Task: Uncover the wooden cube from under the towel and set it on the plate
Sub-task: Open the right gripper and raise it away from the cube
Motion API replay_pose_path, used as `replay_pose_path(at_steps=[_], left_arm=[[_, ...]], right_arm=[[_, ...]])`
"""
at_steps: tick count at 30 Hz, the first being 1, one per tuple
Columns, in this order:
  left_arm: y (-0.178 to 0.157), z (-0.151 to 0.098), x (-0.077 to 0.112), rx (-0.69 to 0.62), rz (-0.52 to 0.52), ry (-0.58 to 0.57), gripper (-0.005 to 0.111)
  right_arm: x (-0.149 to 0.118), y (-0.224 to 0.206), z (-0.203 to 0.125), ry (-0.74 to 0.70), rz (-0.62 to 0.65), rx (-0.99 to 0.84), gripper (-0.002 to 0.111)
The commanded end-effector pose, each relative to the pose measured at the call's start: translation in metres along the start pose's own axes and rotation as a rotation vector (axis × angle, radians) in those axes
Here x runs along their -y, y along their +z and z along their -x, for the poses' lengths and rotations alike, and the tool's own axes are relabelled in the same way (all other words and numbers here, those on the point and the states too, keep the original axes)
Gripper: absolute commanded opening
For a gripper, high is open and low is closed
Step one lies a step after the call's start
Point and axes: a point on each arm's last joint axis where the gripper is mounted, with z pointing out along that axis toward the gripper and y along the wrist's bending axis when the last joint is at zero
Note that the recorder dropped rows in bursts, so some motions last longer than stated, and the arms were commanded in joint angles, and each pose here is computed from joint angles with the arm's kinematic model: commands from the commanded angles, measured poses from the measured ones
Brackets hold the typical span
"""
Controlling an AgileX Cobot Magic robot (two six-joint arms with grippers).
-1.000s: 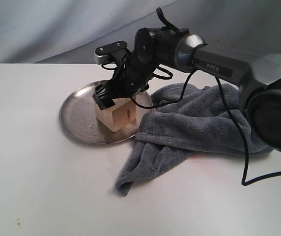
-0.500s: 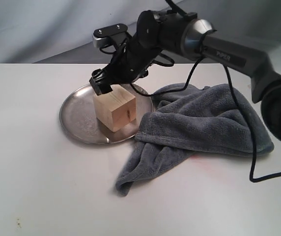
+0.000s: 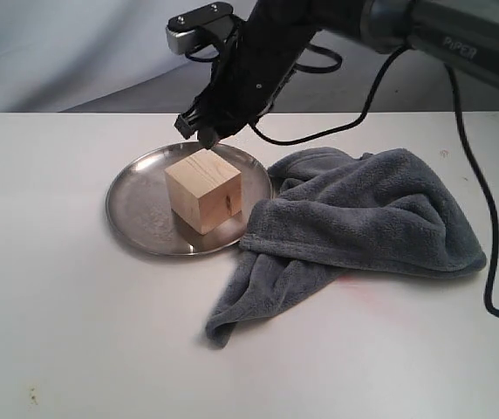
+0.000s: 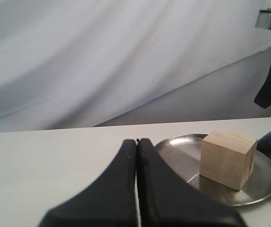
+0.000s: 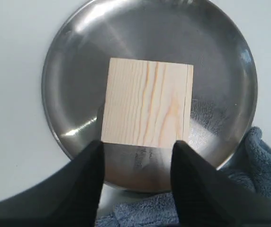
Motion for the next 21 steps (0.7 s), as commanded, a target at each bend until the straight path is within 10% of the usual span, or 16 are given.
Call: replay_pose_path(at_steps=[1,8,21], left_arm=[[0.0,0.0,0.0,0.011,0.003,-0.005,0.0],[0.0,0.0,0.0,0.011,0.003,-0.005,0.0],[0.0,0.0,0.0,0.011,0.003,-0.005,0.0]], right_arm=[[-0.002,-0.036,0.007,-0.073,-0.017,0.06,0.025],[-0.008,-0.063,0.013,-0.157,-0.008,0.147,0.0],[-0.026,-0.126,-0.006,-0.213,0.0,0.257,0.0]])
